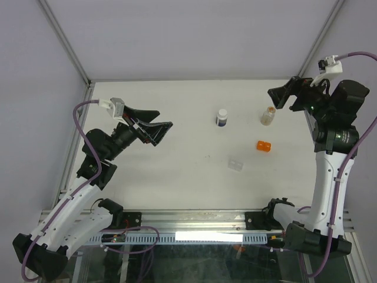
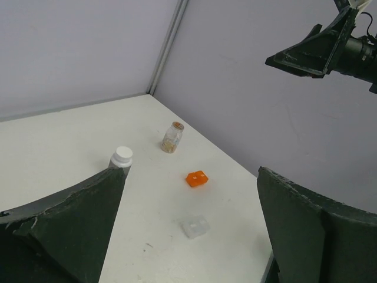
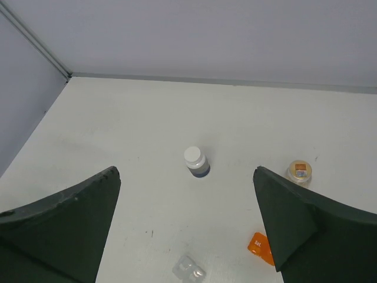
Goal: Sort the pills into containers
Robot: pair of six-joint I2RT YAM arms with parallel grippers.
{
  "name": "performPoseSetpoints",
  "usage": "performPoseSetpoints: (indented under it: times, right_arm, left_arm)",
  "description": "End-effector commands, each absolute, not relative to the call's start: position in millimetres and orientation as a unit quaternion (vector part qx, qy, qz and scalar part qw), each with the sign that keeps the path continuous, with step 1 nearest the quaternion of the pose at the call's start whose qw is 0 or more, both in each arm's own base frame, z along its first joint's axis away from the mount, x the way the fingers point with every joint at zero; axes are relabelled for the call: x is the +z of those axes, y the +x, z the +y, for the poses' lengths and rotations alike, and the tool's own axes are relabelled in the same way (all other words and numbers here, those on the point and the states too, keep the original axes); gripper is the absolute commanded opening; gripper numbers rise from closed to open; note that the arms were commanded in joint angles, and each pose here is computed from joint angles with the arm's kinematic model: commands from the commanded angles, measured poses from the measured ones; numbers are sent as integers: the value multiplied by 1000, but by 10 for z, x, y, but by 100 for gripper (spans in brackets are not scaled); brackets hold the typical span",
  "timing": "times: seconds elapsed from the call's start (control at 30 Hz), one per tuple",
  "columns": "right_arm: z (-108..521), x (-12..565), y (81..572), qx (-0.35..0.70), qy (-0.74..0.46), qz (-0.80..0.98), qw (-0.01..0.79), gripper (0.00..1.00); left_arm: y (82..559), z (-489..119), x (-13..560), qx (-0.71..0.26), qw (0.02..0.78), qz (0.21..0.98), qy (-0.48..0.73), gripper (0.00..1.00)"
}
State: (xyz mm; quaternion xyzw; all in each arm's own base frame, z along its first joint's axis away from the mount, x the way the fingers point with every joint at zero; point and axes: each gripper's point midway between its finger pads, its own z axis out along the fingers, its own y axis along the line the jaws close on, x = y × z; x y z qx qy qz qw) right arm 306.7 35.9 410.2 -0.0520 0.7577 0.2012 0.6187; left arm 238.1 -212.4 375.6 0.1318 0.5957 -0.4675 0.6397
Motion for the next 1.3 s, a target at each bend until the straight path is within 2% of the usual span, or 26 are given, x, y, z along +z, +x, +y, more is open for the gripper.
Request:
performPoseSetpoints:
  times: [0.0,0.13,0.4,0.53,0.73,0.9,1.1,1.27]
  right_arm:
    - [402,4103,3073,210,-77,746,628,99]
    - [551,3907,3070,249,-116,741,612,99]
    - [1023,3052,2752,370,-325,676,548,99]
    - [1021,2580,2727,330,-381,676,538,99]
    - [1110,1978,2657,287,-457,680,497,99]
    - [1165,1659,2511,276,-520,650,480,99]
    - [1057,1316,2533,236,-544,670,447,99]
    - [960,1151,2622,199,-538,702,423,99]
  left_arm:
    - [2398,-2122,3782,-464,649,586,139,99]
    - [2386,-2200,3683,-480,638,582,152,99]
    - [2244,-2414,3402,-540,611,543,202,99]
    - [2196,-2524,3116,-539,608,539,224,98]
    - [2179,-2956,2620,-461,618,567,290,98]
    - [2090,-3239,2221,-439,596,563,368,96]
    - [1936,-3341,1999,-449,603,506,423,97]
    - [1973,-3395,1809,-448,589,519,428,97]
